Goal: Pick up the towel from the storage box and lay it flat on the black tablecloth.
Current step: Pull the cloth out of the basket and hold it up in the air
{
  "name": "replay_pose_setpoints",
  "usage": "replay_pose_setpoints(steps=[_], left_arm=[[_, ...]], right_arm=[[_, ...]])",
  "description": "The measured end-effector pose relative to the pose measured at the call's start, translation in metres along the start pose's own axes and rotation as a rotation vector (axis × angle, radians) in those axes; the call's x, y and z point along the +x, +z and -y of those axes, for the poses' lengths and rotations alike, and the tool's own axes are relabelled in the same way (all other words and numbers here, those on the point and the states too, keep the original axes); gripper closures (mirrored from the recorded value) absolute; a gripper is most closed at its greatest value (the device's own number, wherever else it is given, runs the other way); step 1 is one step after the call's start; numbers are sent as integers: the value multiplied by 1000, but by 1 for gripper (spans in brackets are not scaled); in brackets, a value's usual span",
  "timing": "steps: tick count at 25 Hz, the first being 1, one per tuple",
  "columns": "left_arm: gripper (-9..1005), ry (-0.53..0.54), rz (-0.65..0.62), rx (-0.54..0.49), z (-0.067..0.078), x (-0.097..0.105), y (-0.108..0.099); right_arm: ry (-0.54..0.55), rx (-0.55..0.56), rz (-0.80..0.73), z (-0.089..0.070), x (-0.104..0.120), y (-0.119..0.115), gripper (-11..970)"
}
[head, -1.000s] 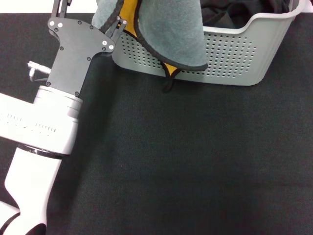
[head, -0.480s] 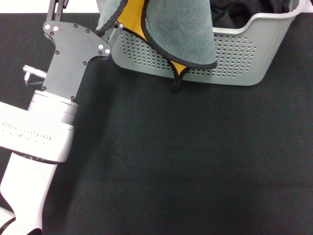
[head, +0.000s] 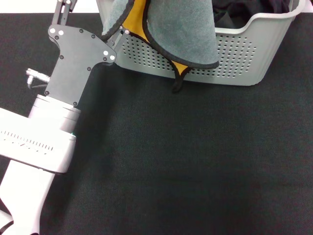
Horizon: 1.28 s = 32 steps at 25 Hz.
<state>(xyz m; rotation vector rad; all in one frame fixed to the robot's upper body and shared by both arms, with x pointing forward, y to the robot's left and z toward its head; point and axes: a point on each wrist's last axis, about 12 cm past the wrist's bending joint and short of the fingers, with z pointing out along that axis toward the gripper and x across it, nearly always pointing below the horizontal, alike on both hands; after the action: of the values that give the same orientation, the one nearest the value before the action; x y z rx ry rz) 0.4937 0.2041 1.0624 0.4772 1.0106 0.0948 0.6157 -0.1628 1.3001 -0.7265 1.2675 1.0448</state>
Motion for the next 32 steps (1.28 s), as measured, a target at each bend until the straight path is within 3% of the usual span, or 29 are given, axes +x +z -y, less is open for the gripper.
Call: replay_pose_setpoints(steps=[6,11,17,30,32], left_arm=[[185,12,15,44,3,-1,-5],[366,23,31,54,3,-2,-8],[496,20,52,67,5,-5,-9],[622,27,104,104,6,-10,-14],[685,28,107,102,6,-10,-15]], right_arm=[[6,23,18,5,-4,-6,948],[6,27,24,6,-5,-8,948],[14,16,22,4,-5,-7,949],[21,15,22,4,-5,-7,949],[21,15,22,4,-5,-7,948]])
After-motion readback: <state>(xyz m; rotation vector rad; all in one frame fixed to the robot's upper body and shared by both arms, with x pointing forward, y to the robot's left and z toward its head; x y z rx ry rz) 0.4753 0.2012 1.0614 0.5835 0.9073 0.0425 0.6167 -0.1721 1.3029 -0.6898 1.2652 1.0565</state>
